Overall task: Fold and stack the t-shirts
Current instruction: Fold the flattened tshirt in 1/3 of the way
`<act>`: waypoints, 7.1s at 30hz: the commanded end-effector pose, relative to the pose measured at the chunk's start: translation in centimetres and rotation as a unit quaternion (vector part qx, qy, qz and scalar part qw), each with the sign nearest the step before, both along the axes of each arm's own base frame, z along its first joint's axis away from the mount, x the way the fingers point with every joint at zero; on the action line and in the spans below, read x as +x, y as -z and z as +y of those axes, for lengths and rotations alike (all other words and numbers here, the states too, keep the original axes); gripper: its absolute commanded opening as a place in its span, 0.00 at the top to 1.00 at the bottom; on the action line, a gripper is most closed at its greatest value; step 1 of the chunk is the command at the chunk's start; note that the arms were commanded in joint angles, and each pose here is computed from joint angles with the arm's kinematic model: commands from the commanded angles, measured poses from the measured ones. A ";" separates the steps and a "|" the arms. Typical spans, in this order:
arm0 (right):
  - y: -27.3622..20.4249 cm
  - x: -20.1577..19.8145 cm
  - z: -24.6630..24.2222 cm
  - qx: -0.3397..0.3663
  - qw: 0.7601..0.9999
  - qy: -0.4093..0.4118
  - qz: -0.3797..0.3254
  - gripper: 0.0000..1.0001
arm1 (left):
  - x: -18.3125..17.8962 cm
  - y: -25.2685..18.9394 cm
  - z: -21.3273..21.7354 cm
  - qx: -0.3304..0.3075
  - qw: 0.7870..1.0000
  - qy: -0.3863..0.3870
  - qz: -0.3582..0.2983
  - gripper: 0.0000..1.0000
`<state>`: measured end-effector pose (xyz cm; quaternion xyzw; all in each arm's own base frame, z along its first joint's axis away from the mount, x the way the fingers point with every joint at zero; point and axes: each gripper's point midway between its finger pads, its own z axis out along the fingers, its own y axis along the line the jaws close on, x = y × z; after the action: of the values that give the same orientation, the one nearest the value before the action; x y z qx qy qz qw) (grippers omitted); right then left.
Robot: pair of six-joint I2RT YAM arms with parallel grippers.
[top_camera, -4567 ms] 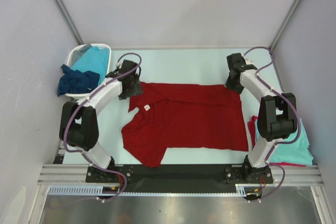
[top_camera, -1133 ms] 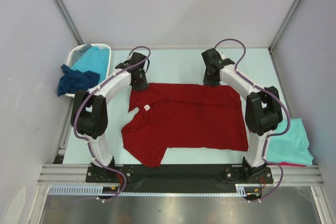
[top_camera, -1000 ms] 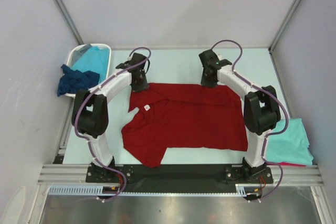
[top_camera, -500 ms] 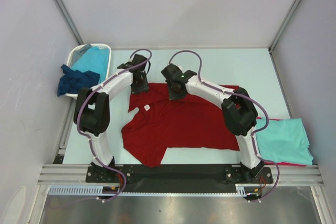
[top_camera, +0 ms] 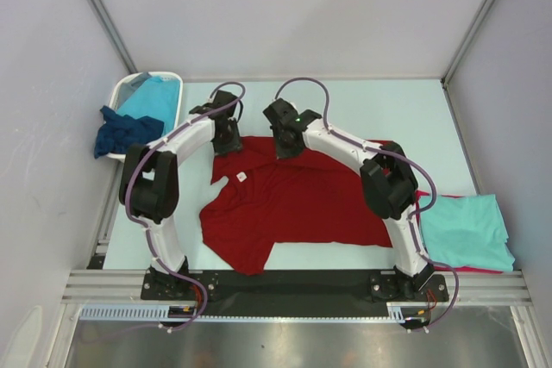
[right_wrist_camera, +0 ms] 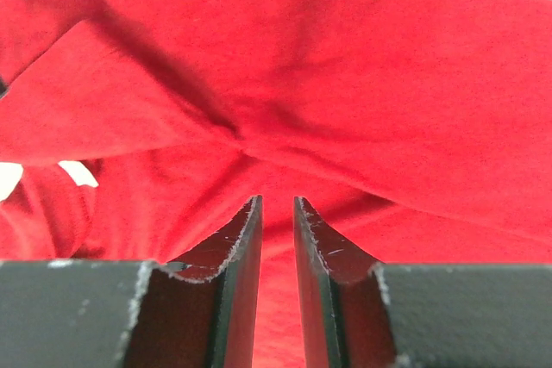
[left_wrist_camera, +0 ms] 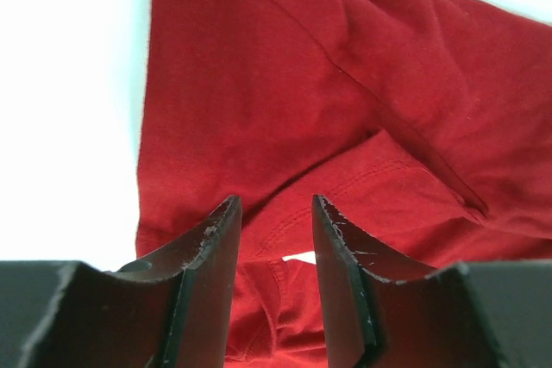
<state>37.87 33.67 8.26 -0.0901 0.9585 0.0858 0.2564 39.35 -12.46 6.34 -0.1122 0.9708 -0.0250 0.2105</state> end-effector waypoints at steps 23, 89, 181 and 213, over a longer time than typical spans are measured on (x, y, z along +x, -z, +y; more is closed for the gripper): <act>-2.4 1.1 -5.5 -0.010 0.999 0.039 -0.021 0.74 | 1.9 1.0 -3.5 -0.025 0.999 0.044 0.007 0.57; 4.8 5.1 -6.6 0.009 0.996 0.063 0.066 1.00 | -1.6 -0.7 -3.0 0.013 0.999 0.049 0.000 0.99; -1.6 0.2 -6.0 0.011 0.999 0.030 0.007 0.88 | -2.3 1.7 2.2 0.043 0.999 -0.014 0.006 0.58; -1.6 -0.3 -4.7 0.018 1.000 0.023 0.006 0.91 | -8.0 -2.4 -2.5 0.016 0.999 0.043 -0.027 1.00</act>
<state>36.91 28.28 7.36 -0.0688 0.9694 0.0824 0.2206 32.79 -13.90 8.27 -0.0692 0.9681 -0.0089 0.2407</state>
